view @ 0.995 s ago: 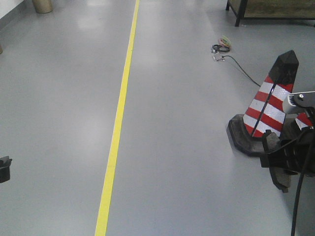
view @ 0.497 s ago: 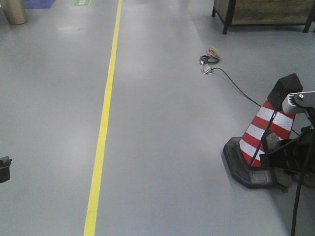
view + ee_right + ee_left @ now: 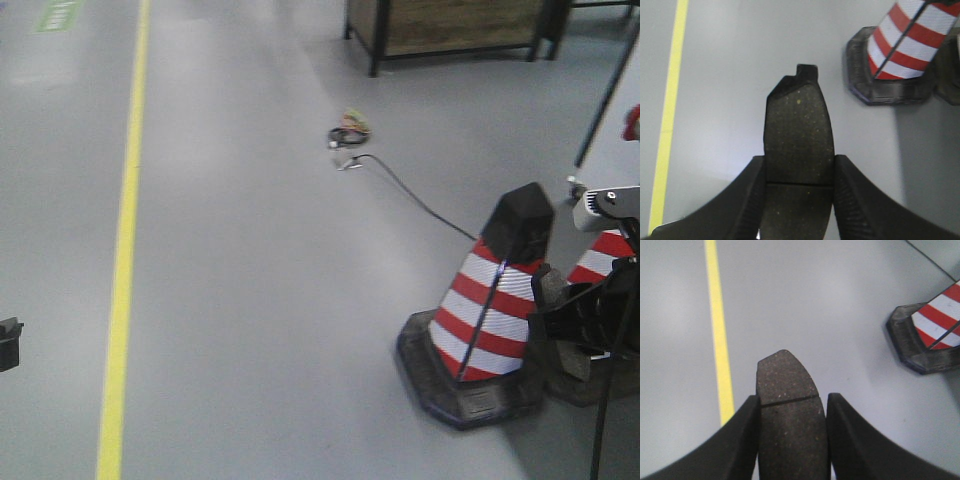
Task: Move and align brake pads A on conveyor
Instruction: 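Drive forward past the traffic cones toward the black conveyor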
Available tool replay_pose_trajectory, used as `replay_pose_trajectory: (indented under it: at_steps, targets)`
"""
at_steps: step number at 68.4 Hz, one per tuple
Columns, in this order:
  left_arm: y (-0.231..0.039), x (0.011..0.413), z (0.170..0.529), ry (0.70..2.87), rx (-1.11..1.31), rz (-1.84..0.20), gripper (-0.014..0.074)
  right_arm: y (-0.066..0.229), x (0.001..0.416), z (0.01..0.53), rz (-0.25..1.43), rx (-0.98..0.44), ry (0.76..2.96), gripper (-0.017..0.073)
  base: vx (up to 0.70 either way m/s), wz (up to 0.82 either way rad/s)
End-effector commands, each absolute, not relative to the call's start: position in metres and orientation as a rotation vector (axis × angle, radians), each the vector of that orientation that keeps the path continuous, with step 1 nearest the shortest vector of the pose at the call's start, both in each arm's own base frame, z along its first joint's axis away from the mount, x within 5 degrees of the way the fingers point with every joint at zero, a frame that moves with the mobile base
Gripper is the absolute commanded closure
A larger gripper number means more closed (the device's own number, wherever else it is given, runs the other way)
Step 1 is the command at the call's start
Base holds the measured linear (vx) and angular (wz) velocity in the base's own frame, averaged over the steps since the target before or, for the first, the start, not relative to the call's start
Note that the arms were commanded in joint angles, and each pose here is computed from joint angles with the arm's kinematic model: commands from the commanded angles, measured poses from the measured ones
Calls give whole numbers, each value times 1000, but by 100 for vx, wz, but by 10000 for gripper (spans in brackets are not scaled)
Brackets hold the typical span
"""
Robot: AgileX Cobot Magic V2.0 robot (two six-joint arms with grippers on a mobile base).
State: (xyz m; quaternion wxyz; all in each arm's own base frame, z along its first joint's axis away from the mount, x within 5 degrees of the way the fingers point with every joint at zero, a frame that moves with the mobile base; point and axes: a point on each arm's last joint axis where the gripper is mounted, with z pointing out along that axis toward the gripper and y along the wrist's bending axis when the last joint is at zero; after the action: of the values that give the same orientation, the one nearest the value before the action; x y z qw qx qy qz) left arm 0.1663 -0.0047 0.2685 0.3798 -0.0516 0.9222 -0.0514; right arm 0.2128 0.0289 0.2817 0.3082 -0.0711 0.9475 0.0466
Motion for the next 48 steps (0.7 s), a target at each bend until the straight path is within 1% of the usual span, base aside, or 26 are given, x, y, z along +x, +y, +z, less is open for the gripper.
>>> replay_pose_trajectory:
  at_steps: [1,48]
  targets:
    - [-5,172,285,2238,-134,-143,416,29,216,299,115,-189,2394,569,44,-57]
    - [-5,172,285,2237,-134,-143,416,29,216,299,115,-189,2394,569,38,-64]
